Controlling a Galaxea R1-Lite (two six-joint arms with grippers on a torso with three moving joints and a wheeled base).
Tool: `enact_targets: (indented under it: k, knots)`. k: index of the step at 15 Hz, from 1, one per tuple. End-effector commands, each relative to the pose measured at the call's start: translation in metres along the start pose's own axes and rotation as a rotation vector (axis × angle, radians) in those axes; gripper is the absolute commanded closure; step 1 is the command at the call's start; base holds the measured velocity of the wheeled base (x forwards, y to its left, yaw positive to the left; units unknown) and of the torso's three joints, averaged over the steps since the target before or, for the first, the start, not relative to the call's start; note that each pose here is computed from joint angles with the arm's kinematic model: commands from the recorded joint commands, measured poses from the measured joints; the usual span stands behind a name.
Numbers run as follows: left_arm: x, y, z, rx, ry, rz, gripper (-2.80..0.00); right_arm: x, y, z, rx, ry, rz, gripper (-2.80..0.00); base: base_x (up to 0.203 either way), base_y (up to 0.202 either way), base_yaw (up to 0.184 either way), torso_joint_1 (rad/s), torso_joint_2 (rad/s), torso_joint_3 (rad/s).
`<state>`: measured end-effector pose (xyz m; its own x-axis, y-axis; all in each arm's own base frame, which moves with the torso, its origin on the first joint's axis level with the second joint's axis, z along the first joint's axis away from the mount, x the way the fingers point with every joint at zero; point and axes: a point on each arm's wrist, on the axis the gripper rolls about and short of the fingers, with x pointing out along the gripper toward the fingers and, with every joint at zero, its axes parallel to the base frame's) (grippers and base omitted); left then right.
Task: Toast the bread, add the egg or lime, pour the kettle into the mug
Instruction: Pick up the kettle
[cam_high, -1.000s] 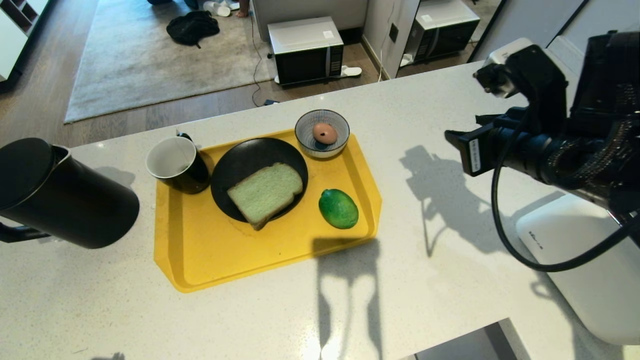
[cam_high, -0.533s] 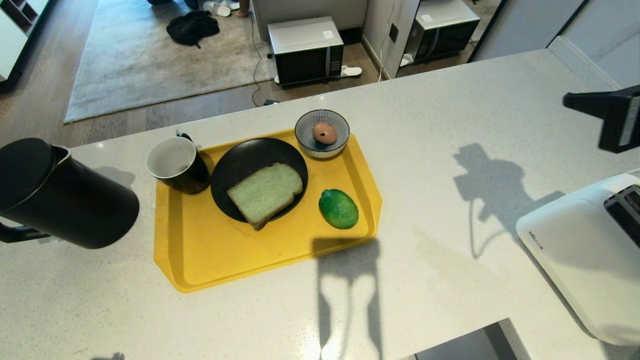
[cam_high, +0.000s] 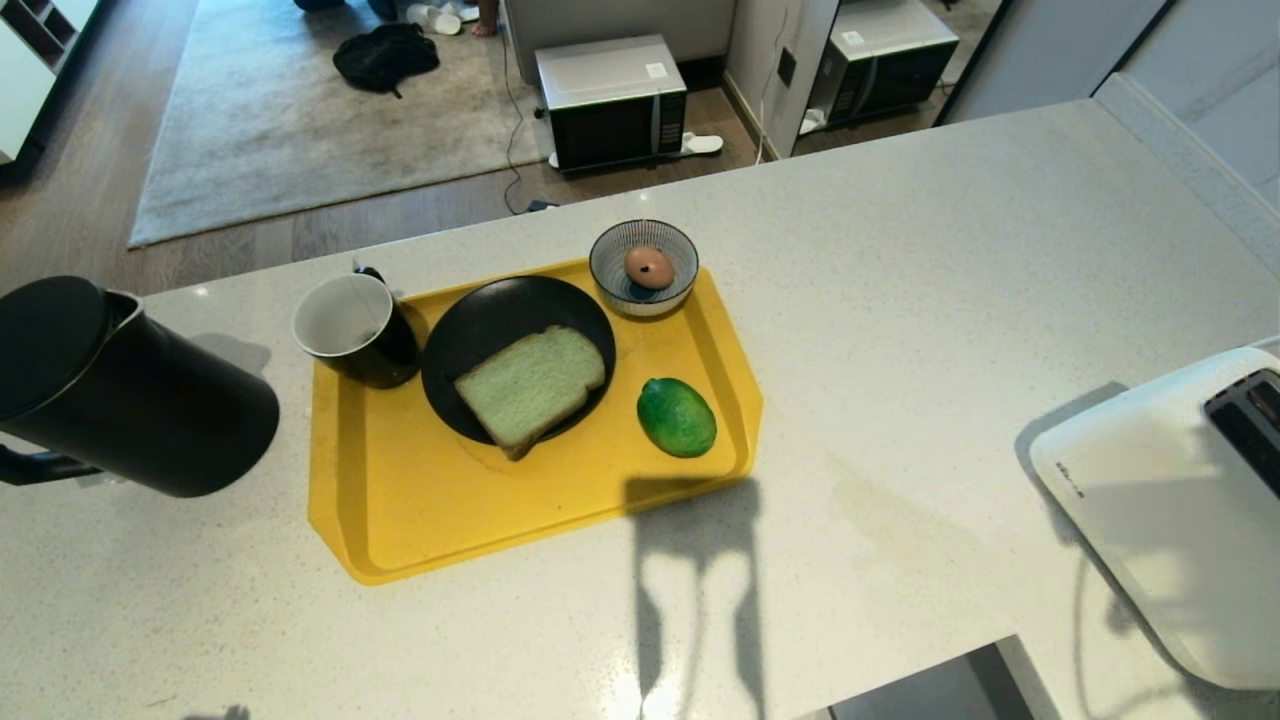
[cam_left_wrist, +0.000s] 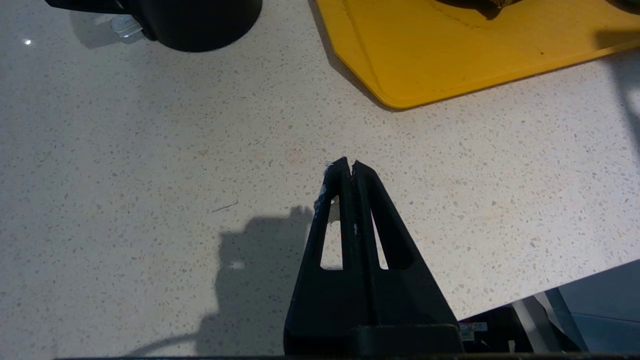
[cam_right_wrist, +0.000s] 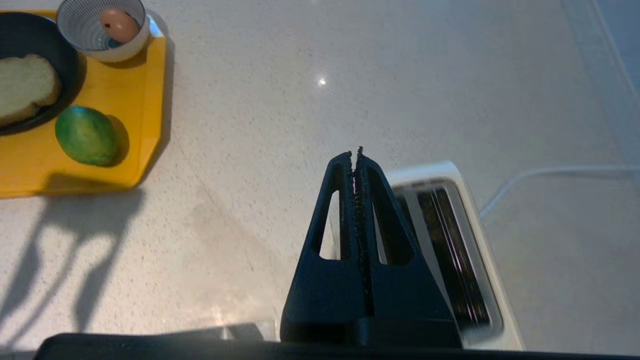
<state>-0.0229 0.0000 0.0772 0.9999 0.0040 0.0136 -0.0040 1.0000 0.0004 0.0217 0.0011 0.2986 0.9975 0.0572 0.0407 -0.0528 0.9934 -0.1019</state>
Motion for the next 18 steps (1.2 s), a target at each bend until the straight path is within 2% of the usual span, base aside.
enact_targets:
  k: [1,3,5,6,10,14,15,18]
  knots:
    - [0.000,0.000,0.000,0.000,0.000,0.001,0.00,-0.043,-0.006,-0.028,0.014,-0.075,-0.032,0.00,0.000,0.000,0.000,0.000,0.00,0.000]
    - [0.000,0.000,0.000,0.000,0.000,0.001,0.00,-0.062,-0.004,-0.063,0.014,-0.054,-0.060,0.00,0.000,0.000,0.000,0.000,0.00,0.000]
    - [0.000,0.000,0.000,0.000,0.000,0.001,0.00,-0.063,0.000,-0.098,0.050,0.043,-0.086,0.00,0.000,0.000,0.000,0.000,0.00,0.000]
    - [0.000,0.000,0.000,0.000,0.000,0.001,0.00,-0.060,0.001,-0.106,0.096,0.084,-0.099,0.00,0.000,0.000,0.000,0.000,0.00,0.000]
    - [0.000,0.000,0.000,0.000,0.000,0.001,0.00,-0.054,0.010,-0.129,0.119,0.167,-0.145,0.00,0.000,0.000,0.000,0.000,0.00,0.000]
    - [0.000,0.000,0.000,0.000,0.000,0.001,0.00,-0.065,0.019,-0.167,0.123,0.176,-0.072,0.00,0.000,0.000,0.000,0.000,0.00,0.000]
    - [0.000,0.000,0.000,0.000,0.000,0.001,0.00,-0.066,0.020,-0.174,0.123,0.206,-0.068,0.00,0.000,0.000,0.000,0.000,0.00,0.000]
    - [0.000,0.000,0.000,0.001,0.000,0.001,0.00,-0.075,0.023,-0.190,0.121,0.168,-0.055,0.00,0.000,0.000,0.000,0.000,0.00,0.000]
